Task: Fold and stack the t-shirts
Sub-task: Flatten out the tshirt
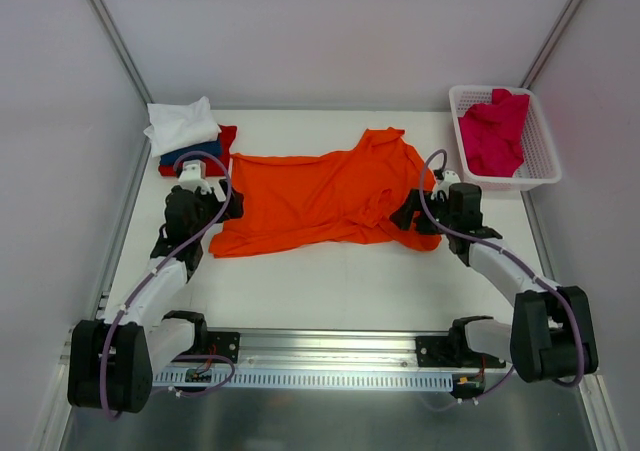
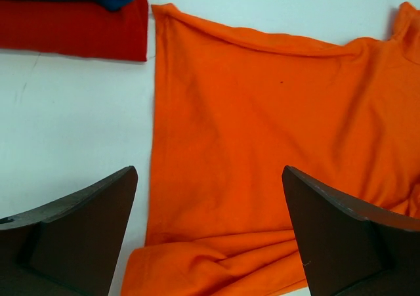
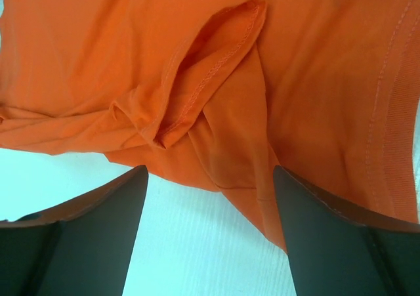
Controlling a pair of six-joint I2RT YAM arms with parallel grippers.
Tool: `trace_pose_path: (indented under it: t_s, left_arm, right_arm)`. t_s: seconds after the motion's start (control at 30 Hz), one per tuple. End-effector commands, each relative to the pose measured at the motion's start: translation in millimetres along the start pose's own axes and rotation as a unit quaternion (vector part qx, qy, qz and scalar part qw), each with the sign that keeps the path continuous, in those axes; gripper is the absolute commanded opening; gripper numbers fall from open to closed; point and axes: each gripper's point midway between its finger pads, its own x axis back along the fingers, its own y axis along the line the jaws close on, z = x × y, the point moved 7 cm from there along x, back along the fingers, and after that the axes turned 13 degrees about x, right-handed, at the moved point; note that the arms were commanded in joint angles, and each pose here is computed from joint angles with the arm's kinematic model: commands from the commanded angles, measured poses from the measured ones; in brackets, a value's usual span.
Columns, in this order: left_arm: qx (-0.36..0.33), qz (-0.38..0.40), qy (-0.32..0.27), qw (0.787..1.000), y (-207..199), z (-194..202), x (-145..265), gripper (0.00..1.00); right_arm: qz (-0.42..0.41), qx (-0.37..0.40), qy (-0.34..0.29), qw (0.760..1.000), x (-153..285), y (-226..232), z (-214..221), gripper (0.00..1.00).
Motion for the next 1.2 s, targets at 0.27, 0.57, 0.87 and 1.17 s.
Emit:
trace_pose_path:
  t_s: [0.27, 0.57, 0.87, 1.17]
  left_arm:
    - [-0.007, -0.087, 0.005, 0.996, 9, -16, -5, 0.84]
    - [-0.006, -0.073, 0.000, 0.997, 7, -15, -5, 0.87]
    - [0.005, -0.073, 0.012, 0.997, 9, -14, -8, 0.89]
    - [0.017, -0.112, 0.006, 0.994, 23, -14, 0, 0.89]
  right_arm:
    - [-0.024, -0.008, -0.005, 1.000, -32, 7, -17, 0.69]
    - [-0.028, 0.000, 0.008, 1.000, -37, 10, -15, 0.69]
    - [-0.018, 0.011, 0.013, 1.000, -36, 7, -13, 0.69]
    - [-0.024, 0.012, 0.022, 0.999, -46, 8, -15, 0.66]
